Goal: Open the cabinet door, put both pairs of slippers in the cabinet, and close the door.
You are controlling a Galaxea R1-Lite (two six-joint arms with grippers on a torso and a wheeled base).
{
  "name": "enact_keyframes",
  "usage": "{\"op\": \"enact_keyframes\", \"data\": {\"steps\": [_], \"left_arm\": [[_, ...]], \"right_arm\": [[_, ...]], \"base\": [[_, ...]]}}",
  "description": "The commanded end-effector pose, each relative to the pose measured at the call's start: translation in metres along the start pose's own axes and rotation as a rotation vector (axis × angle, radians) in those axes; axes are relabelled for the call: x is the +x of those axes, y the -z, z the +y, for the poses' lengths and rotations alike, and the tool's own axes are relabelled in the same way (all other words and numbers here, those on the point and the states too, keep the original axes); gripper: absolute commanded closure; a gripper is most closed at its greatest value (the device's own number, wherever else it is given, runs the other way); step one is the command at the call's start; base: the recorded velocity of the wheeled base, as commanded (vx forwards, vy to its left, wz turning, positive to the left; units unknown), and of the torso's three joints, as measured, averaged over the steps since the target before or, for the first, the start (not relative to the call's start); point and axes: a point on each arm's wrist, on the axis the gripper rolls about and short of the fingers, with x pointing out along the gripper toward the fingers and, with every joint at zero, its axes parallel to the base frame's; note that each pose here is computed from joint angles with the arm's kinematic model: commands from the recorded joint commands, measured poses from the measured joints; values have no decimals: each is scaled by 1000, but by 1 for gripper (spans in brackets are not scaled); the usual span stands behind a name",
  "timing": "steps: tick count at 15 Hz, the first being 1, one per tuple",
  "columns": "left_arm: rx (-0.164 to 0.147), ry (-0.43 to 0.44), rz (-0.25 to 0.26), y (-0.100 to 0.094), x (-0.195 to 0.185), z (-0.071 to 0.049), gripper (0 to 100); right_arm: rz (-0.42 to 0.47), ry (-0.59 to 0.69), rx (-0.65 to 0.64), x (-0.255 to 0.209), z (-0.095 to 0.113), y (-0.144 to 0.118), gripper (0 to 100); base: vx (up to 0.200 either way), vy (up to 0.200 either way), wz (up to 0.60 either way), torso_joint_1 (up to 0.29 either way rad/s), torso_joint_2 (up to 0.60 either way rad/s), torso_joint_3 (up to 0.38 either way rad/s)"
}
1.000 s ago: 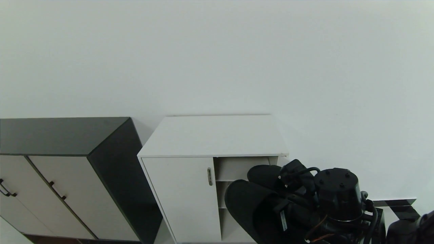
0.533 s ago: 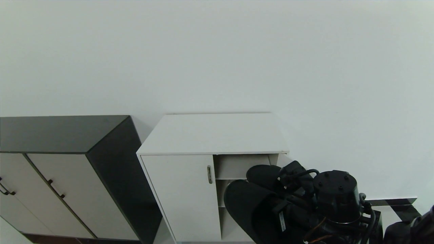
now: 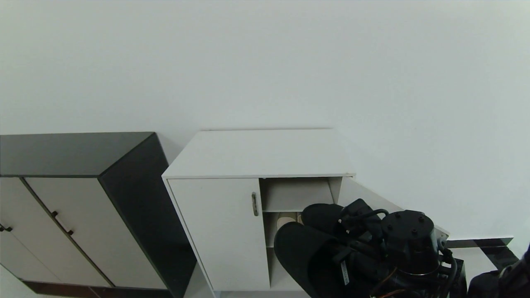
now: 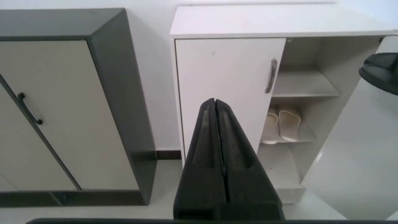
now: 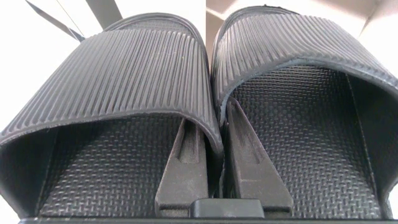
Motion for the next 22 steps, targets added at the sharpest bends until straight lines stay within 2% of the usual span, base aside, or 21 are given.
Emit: {"op": "enact_keyframes", "data": {"steps": [1,12,22], "left_arm": [[0,0,2,0,0,0,100],[-1,0,2,0,0,0,100],[-1,0,2,0,0,0,100]], "right_arm": [[2,0,0,0,0,0,100],[8,0,-1,2,0,3,100],[0,-2,0,6,1,7,100]], "base": [[0,0,0,-159,388,212],[0,0,0,-219,525,303],[0,0,0,-167,487,316]]}}
